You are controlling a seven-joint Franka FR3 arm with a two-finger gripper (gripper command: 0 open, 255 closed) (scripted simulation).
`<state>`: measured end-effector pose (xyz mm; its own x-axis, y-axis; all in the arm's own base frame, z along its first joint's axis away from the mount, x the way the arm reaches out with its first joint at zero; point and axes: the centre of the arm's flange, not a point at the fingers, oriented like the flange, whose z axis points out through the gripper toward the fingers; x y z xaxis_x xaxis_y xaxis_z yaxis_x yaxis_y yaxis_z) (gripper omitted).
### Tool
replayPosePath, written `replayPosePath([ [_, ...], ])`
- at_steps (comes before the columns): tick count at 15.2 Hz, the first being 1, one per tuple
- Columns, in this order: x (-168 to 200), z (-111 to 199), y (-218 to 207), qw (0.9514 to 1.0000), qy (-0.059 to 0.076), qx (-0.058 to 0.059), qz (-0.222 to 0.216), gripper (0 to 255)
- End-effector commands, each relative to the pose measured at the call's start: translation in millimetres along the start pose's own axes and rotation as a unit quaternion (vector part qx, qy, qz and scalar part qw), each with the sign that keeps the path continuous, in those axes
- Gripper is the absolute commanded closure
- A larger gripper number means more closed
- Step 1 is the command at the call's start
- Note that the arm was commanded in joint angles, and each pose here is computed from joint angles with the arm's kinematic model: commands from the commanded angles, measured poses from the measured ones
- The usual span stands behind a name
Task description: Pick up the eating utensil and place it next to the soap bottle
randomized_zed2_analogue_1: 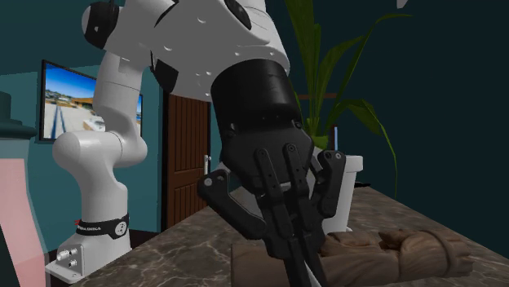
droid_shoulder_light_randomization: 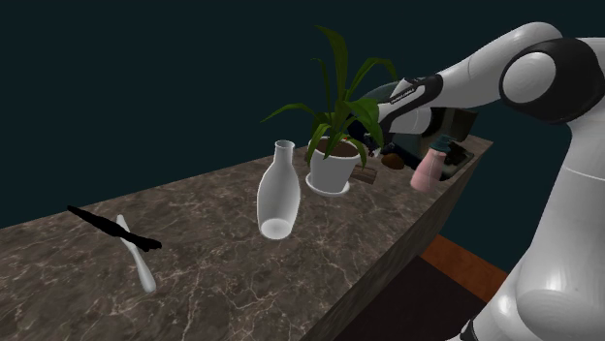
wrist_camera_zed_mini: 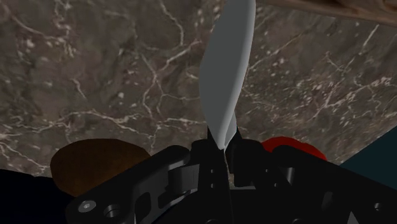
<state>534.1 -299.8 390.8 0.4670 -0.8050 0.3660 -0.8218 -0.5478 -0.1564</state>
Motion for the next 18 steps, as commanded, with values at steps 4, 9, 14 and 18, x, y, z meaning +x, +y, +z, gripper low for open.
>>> replayPosePath([
  [4, 0.0, 1.0, 0.3, 1.0, 0.0, 0.0, 0.0, 255],
  [9, 0.0, 0.9, 0.3, 1.0, 0.0, 0.0, 0.0, 0],
  [14, -0.1, -38.6, 0.3, 1.0, 0.0, 0.0, 0.0, 0],
  [18, -0.1, -49.0, 0.3, 1.0, 0.0, 0.0, 0.0, 0],
])
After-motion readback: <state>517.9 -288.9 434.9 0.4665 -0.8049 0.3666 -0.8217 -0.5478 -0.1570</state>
